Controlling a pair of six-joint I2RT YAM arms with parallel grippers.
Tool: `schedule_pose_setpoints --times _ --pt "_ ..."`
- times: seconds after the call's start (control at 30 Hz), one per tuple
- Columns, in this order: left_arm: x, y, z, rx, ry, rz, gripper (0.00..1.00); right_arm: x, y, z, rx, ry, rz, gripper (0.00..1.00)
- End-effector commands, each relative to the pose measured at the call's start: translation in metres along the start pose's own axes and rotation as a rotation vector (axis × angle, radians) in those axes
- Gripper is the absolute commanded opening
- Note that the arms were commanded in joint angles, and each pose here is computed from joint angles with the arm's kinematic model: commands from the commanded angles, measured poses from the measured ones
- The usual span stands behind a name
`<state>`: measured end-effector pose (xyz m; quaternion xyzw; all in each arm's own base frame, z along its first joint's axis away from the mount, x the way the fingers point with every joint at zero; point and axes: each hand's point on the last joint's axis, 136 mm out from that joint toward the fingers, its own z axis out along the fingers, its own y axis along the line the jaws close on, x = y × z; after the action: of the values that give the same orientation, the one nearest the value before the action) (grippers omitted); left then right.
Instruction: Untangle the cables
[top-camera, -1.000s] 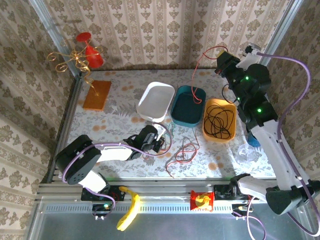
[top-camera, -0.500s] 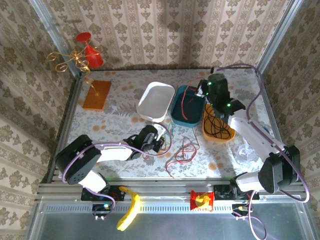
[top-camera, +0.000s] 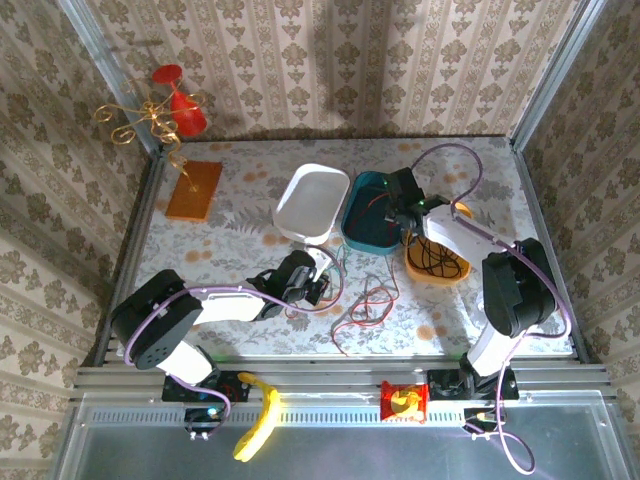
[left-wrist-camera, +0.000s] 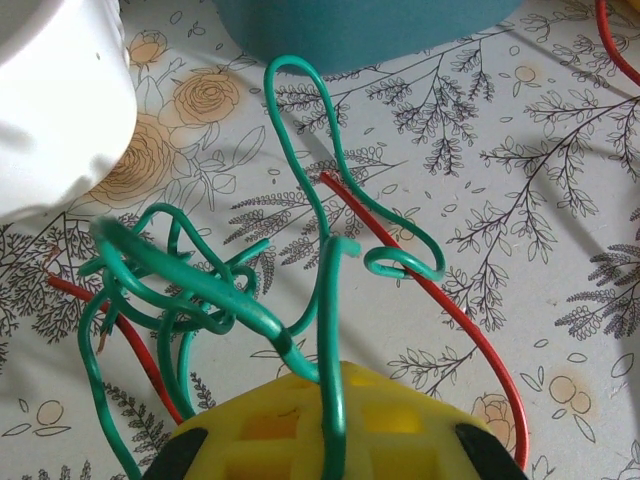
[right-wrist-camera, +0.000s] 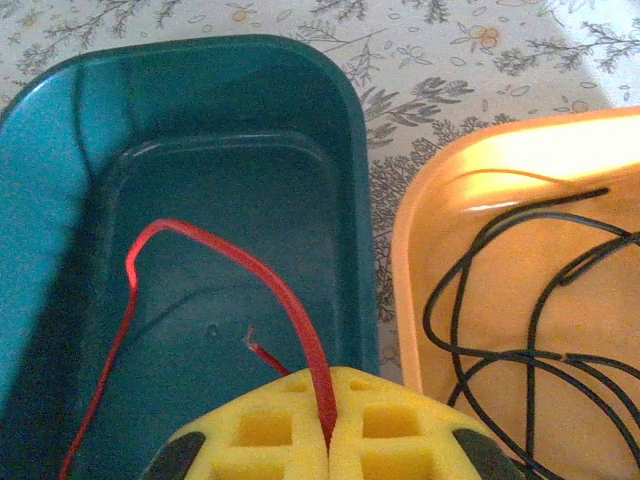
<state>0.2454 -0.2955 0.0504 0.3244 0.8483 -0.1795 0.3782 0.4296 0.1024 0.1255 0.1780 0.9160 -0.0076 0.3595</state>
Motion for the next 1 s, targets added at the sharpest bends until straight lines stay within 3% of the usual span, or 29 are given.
schedule_pose_setpoints --times 0.0,0.1,0.2,0.47,0.6,0.7,0.83,0.97 --pt "-0.005 -0.001 -0.005 -0.016 0.008 0.011 0.00 -0.020 0.020 -0.008 -0.079 -0.026 0.018 0.28" --pt "-0.010 -0.004 -0.007 -0.012 0.000 0.029 0.00 -0.028 0.027 -0.017 -0.121 -0.041 -0.002 0.41" --pt "-0.017 -0.006 -0.008 -0.006 -0.013 0.038 0.00 -0.036 0.026 -0.031 -0.134 -0.065 -0.020 0.47" --pt "-0.028 -0.012 -0.006 0.013 -0.033 0.058 0.00 -0.023 0.019 -0.077 -0.240 -0.040 -0.097 0.49" --pt "-0.030 -0.013 -0.005 0.021 -0.038 0.058 0.00 0.029 0.022 -0.106 -0.352 0.077 -0.196 0.48" --pt "-0.029 -0.014 -0.004 0.026 -0.036 0.055 0.00 0.088 0.019 -0.123 -0.423 0.210 -0.271 0.48" --pt "-0.027 -0.017 -0.004 0.041 -0.032 0.055 0.00 0.162 0.006 -0.137 -0.449 0.386 -0.387 0.48" --pt "-0.022 -0.019 -0.004 0.047 -0.017 0.061 0.00 0.210 -0.004 -0.140 -0.454 0.486 -0.480 0.49"
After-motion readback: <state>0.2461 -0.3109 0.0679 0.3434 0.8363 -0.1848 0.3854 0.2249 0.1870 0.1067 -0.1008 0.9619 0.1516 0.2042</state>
